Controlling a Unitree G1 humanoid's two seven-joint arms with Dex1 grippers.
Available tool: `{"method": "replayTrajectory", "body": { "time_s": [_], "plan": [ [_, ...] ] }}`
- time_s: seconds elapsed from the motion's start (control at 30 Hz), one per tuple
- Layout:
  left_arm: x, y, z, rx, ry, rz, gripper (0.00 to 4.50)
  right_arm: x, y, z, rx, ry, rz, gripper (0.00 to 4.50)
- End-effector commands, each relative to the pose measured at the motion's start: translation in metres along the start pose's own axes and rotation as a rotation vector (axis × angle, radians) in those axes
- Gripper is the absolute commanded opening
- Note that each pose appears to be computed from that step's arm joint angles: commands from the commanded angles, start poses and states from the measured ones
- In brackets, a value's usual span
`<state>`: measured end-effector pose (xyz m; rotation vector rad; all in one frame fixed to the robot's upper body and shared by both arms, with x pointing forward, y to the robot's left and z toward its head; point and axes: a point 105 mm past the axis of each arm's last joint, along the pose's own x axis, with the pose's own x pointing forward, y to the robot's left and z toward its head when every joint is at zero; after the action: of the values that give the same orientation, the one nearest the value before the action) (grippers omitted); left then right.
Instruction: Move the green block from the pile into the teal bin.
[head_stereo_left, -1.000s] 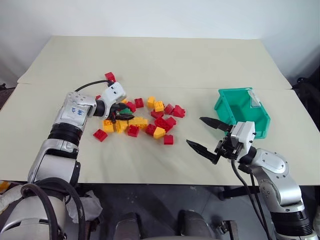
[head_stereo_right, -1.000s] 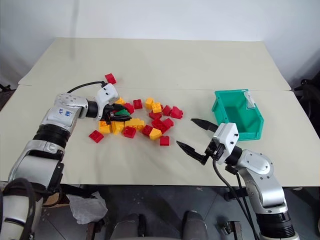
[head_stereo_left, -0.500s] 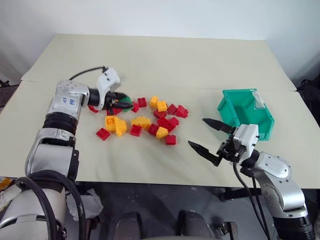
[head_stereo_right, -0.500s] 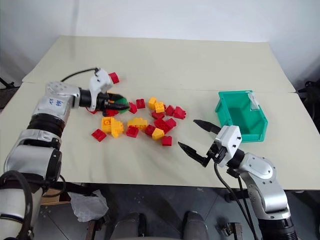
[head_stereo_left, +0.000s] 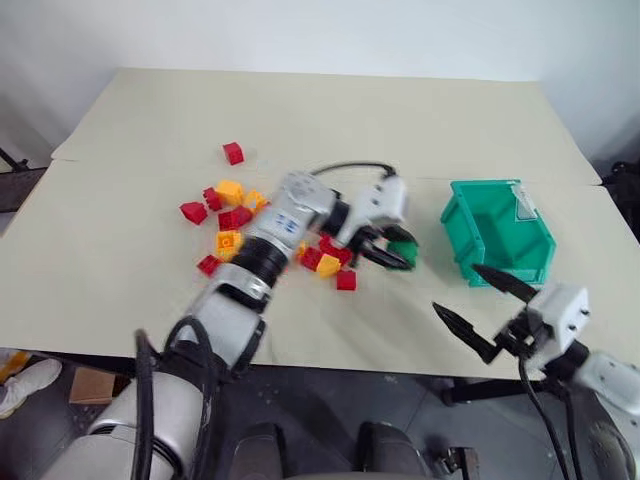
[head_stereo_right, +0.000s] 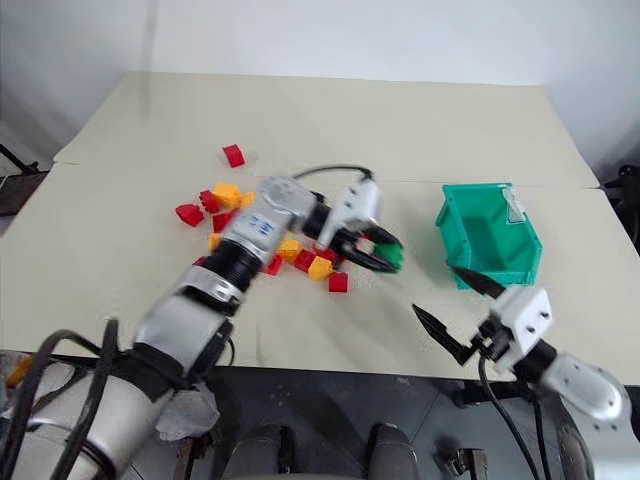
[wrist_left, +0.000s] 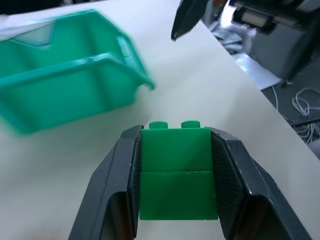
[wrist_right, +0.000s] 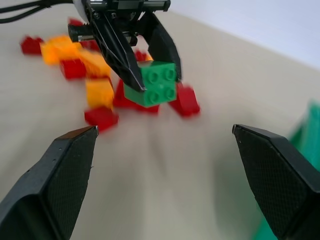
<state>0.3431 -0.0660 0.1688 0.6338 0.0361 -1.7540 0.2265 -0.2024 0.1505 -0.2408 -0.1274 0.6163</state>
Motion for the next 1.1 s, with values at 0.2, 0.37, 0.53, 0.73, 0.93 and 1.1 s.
{"method": "replayTrajectory", "body": {
  "time_s": [0.2, 0.37, 0.53, 0.73, 0.93, 1.1],
  "plan": [
    [0.003, 0.000, -0.013, -0.011, -0.012, 0.038, 3.06, -0.007, 0.007, 0.020, -0.044, -0.047, -0.052, 4.50],
    [-0.011, 0.001, -0.001, -0.023, -0.128, 0.037, 4.45, -0.010, 0.005, 0.016, -0.043, -0.022, -0.045, 4.50],
    [-0.053, 0.008, 0.005, 0.005, -0.237, 0.109, 4.45, -0.005, 0.000, 0.009, -0.047, 0.035, 0.025, 4.50],
    [-0.136, -0.014, -0.008, 0.094, -0.375, 0.219, 4.45, 0.014, -0.006, 0.000, -0.031, 0.143, 0.185, 4.50],
    [-0.193, -0.051, -0.039, 0.025, -0.311, 0.377, 4.45, 0.046, -0.010, -0.006, -0.028, 0.219, 0.290, 4.50],
    [-0.228, -0.091, -0.057, -0.076, -0.253, 0.549, 4.45, 0.072, -0.012, -0.010, -0.057, 0.271, 0.358, 4.50]
  ]
}}
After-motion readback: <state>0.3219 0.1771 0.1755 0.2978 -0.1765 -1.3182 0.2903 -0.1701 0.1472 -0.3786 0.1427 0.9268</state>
